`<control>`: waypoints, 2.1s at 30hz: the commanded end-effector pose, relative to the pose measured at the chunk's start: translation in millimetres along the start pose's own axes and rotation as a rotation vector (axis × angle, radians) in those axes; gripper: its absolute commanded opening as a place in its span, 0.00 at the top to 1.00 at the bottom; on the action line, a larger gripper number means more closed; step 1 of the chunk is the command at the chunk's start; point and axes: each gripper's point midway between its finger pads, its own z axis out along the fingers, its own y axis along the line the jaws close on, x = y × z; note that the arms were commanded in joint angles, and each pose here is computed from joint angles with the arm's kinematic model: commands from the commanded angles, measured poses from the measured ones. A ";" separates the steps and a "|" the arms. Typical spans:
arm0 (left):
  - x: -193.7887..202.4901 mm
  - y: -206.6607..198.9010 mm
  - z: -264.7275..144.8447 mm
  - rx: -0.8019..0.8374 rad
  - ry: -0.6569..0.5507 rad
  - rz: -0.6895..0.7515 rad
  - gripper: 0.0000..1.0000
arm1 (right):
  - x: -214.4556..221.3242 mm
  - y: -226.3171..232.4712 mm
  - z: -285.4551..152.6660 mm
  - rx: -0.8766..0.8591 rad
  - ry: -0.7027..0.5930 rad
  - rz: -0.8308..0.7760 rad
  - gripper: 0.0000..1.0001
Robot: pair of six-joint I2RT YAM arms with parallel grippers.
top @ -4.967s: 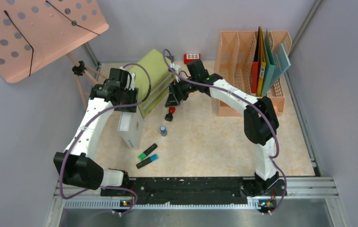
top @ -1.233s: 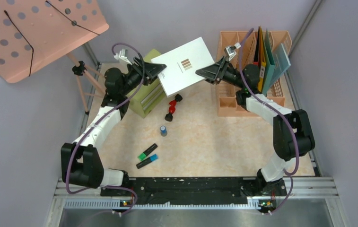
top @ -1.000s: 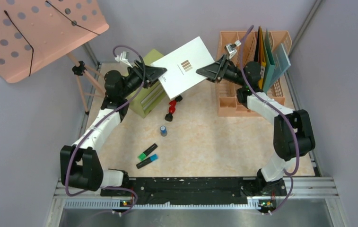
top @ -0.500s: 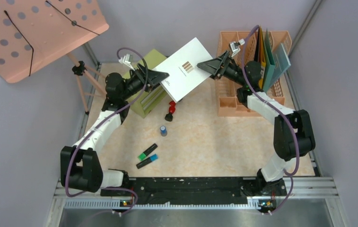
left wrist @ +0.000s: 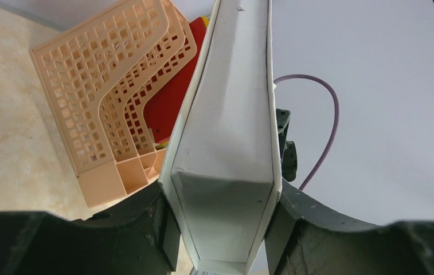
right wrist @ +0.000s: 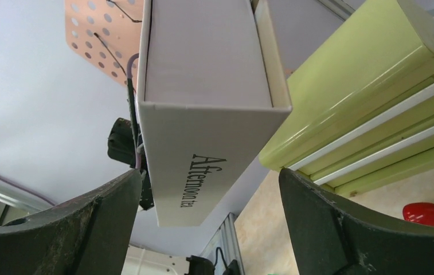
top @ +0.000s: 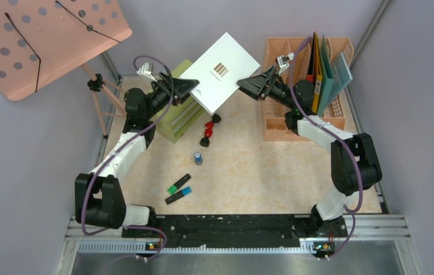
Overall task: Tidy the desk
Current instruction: Place the book in the storage box.
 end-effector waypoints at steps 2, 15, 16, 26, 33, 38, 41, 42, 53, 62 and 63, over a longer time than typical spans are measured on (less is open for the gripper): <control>-16.4 -31.7 6.4 0.109 -0.061 0.077 1.00 | 2.6 42.6 8.3 -0.120 -0.009 -0.061 0.11; 21.5 -9.8 11.9 0.081 -0.009 0.087 1.00 | 16.4 49.2 22.9 -0.183 0.024 -0.031 0.21; 23.7 -8.7 11.3 0.079 -0.005 0.087 1.00 | 16.4 49.0 22.7 -0.184 0.024 -0.033 0.22; 40.6 11.6 6.4 0.027 0.031 0.083 1.00 | 12.9 58.6 22.3 -0.205 0.031 -0.070 0.45; 49.9 21.7 4.6 0.010 0.059 0.061 1.00 | -0.7 68.0 14.0 -0.220 0.005 -0.106 0.69; 59.7 33.9 3.7 -0.021 0.051 0.022 1.00 | -13.4 71.5 9.1 -0.224 -0.025 -0.131 0.92; 56.7 35.1 3.5 -0.022 0.021 0.001 1.00 | -18.0 69.6 7.3 -0.217 -0.038 -0.136 0.88; 53.8 32.5 3.6 -0.013 0.012 0.002 1.00 | -17.4 66.8 6.8 -0.209 -0.037 -0.141 0.81; -4.2 1.1 -13.3 0.067 -0.144 0.018 1.00 | -13.2 21.8 1.4 -0.077 -0.043 -0.123 0.37; -31.0 -12.2 -21.2 0.103 -0.219 0.047 1.00 | -10.6 8.4 -5.0 -0.020 -0.056 -0.118 0.31; -34.9 -12.3 -22.9 0.102 -0.230 0.047 1.00 | -11.7 6.3 -6.5 -0.012 -0.062 -0.116 0.31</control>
